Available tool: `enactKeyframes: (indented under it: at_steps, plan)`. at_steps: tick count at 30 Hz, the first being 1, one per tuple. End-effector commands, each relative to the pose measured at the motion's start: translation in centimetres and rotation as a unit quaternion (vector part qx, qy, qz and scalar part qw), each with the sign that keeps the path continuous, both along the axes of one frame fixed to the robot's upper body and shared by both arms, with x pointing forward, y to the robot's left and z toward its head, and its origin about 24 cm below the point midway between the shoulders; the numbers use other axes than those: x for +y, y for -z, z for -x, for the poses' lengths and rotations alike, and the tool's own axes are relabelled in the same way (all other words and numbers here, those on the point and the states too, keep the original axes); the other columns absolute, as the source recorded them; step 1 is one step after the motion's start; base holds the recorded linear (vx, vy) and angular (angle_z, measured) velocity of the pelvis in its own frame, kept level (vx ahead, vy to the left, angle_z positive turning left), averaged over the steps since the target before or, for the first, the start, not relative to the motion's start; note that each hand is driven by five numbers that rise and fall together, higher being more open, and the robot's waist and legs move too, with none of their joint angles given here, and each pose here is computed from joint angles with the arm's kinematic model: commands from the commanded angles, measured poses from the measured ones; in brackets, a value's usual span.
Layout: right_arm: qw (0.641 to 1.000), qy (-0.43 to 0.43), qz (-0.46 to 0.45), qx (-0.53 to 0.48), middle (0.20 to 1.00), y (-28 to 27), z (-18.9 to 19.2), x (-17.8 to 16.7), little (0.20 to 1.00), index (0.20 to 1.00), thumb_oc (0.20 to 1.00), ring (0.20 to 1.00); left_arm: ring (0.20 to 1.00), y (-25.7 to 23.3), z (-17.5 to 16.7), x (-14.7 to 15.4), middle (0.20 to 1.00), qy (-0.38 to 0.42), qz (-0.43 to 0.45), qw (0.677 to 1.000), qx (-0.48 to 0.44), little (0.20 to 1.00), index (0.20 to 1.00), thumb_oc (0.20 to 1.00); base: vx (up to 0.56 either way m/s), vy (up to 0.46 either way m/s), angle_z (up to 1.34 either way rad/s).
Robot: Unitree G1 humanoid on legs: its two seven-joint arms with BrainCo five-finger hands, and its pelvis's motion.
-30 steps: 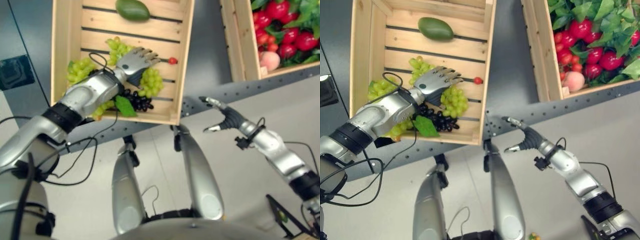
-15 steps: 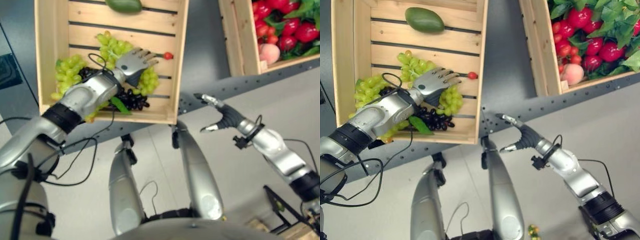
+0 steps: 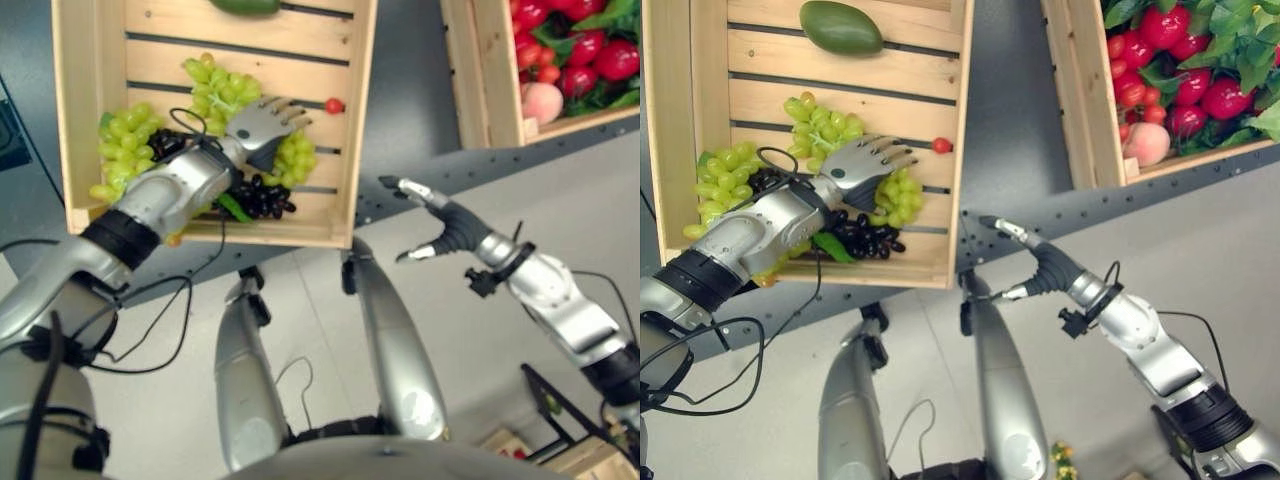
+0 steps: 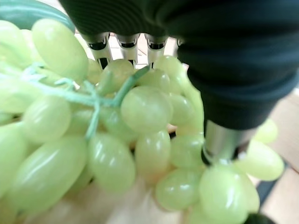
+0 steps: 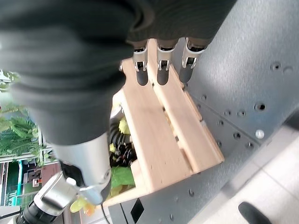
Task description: Pick up the fruits from the basket on one side to the basket on the other side
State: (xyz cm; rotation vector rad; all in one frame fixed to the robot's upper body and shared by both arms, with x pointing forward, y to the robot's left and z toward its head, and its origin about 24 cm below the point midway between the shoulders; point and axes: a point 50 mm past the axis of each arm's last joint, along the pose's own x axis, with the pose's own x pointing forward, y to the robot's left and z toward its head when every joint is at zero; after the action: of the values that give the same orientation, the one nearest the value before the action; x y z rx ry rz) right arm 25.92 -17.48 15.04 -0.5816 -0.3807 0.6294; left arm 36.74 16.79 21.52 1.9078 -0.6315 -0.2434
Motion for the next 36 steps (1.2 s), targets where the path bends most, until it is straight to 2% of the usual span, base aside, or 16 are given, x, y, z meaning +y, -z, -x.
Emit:
enactKeyframes:
  at_steps: [1,22,25,28,29,30,36]
  plan:
    - [0.997,-0.044,-0.03,-0.057,1.0,-2.7,1.8,0.6,1.0,1.0,1.0,1.0,0.2,-0.4,0.7,2.5,0.2,-0.033,-0.014,0.999,-0.015,0.2,0.2,0.2,0.0,0.0,0.0]
    - [0.994,-0.053,-0.061,-0.077,1.0,-3.9,2.6,0.5,1.0,1.0,1.0,1.0,0.2,-0.4,1.5,4.1,0.2,-0.05,-0.001,0.999,-0.013,0.2,0.2,0.2,0.0,0.0,0.0]
    - [0.994,-0.047,-0.065,-0.072,1.0,-3.6,2.5,0.3,1.0,1.0,1.0,1.0,0.2,-0.2,1.8,4.2,0.2,-0.046,0.045,0.998,-0.003,0.2,0.2,0.2,0.0,0.0,0.0]
    - [0.995,-0.033,-0.07,-0.065,1.0,-3.2,2.2,-0.1,1.0,1.0,1.0,1.0,0.2,-0.2,2.4,5.4,0.2,-0.054,0.141,0.989,-0.012,0.2,0.2,0.2,0.0,0.0,0.0]
    - [0.995,-0.033,-0.069,-0.065,1.0,-3.2,2.2,0.0,1.0,1.0,1.0,1.0,0.2,-0.2,2.4,5.5,0.2,-0.055,0.141,0.988,-0.012,0.2,0.2,0.2,0.0,0.0,0.0]
    - [0.995,-0.024,-0.064,-0.066,1.0,-3.0,2.0,-0.3,1.0,1.0,1.0,1.0,0.2,-0.2,2.8,5.6,0.2,-0.047,0.189,0.981,-0.02,0.2,0.2,0.2,0.0,0.0,0.0]
    - [0.997,-0.003,-0.051,-0.052,1.0,-2.3,1.7,-1.1,1.0,1.0,1.0,1.0,0.2,-1.5,4.9,5.6,0.2,0.001,0.293,0.955,-0.05,0.2,0.2,0.2,0.0,0.004,0.02]
